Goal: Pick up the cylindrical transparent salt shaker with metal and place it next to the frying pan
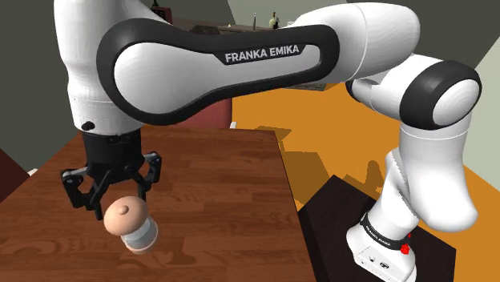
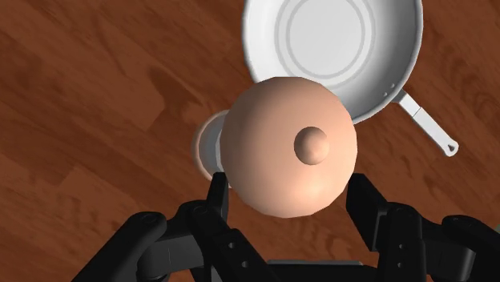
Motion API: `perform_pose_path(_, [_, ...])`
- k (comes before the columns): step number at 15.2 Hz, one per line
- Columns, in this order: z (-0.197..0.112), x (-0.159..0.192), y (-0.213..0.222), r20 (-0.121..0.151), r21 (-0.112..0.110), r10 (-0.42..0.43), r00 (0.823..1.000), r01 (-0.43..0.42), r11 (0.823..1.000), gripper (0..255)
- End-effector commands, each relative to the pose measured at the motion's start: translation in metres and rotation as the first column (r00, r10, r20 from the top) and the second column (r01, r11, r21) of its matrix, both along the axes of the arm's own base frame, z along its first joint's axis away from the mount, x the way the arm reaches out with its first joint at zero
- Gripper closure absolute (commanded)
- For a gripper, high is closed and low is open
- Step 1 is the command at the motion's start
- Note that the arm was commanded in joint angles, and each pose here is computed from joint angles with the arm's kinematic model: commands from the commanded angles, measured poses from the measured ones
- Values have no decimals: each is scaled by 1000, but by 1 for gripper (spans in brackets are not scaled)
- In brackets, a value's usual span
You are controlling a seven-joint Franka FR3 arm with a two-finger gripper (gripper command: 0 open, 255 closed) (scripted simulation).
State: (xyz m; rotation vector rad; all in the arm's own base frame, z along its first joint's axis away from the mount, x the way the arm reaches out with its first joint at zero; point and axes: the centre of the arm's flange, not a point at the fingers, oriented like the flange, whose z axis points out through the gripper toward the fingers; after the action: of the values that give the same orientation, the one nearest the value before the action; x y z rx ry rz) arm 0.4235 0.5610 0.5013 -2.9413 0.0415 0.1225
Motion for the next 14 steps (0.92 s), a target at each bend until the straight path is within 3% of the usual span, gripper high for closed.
perform_pose_path(1, [-8,-5,7,0,0,-1,1000,1,1000,255])
perform_pose_path(14, [-76,-5,7,0,0,-1,1000,1,1000,255])
